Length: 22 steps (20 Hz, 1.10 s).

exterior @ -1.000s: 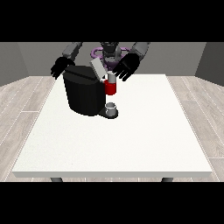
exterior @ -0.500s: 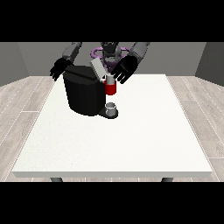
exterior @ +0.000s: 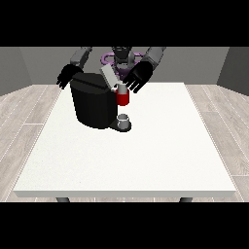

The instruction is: Insert the coffee pod into the coffee machine and close the lid

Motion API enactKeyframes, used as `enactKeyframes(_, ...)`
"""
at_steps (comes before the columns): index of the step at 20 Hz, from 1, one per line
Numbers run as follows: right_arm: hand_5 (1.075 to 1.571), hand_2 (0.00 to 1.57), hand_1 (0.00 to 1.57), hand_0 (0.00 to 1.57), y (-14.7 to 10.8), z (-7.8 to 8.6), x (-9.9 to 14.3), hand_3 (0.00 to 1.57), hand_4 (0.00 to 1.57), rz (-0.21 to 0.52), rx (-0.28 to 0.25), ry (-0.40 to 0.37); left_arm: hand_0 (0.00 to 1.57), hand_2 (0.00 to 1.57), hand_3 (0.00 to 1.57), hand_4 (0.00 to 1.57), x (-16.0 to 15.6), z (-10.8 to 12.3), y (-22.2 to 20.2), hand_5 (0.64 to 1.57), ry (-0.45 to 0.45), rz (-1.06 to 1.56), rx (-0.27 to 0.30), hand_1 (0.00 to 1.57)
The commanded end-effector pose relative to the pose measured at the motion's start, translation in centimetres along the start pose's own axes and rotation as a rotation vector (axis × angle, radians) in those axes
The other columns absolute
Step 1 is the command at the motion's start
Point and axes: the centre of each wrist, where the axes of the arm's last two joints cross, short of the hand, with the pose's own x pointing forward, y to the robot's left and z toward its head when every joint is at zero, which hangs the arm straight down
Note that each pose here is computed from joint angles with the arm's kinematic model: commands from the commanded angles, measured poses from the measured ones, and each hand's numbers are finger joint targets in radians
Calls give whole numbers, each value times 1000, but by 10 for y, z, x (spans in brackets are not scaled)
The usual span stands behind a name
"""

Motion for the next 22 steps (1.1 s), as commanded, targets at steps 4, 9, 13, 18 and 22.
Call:
enactKeyframes(4, 1571, 0, 0, 0, -12, -5, 4, 0, 418, 11, -3, 5, 1220, 1266, 1167, 481, 2, -1, -17, 1571, 6, 9, -19, 1220)
enactKeyframes(9, 1571, 0, 0, 0, -3, -6, 8, 0, 335, 17, 5, -39, 1161, 1195, 1058, 457, -2, 0, 20, 1571, 4, -11, 24, 1161)
enactKeyframes(13, 1571, 0, 0, 0, -13, 2, 3, 0, 438, 8, -28, 18, 1118, 1158, 990, 442, -24, 10, -8, 1571, 9, -32, -40, 1118)
enactKeyframes(18, 1571, 0, 0, 0, -3, 2, 0, 0, 458, -8, -11, 21, 1051, 1118, 953, 365, -6, 1, -5, 1571, 6, -43, -39, 1051)
enactKeyframes(22, 1571, 0, 0, 0, -21, -7, 4, 0, 465, 5, -34, -20, 1064, 1117, 952, 360, -10, 4, -9, 1571, -35, -47, -24, 1064)
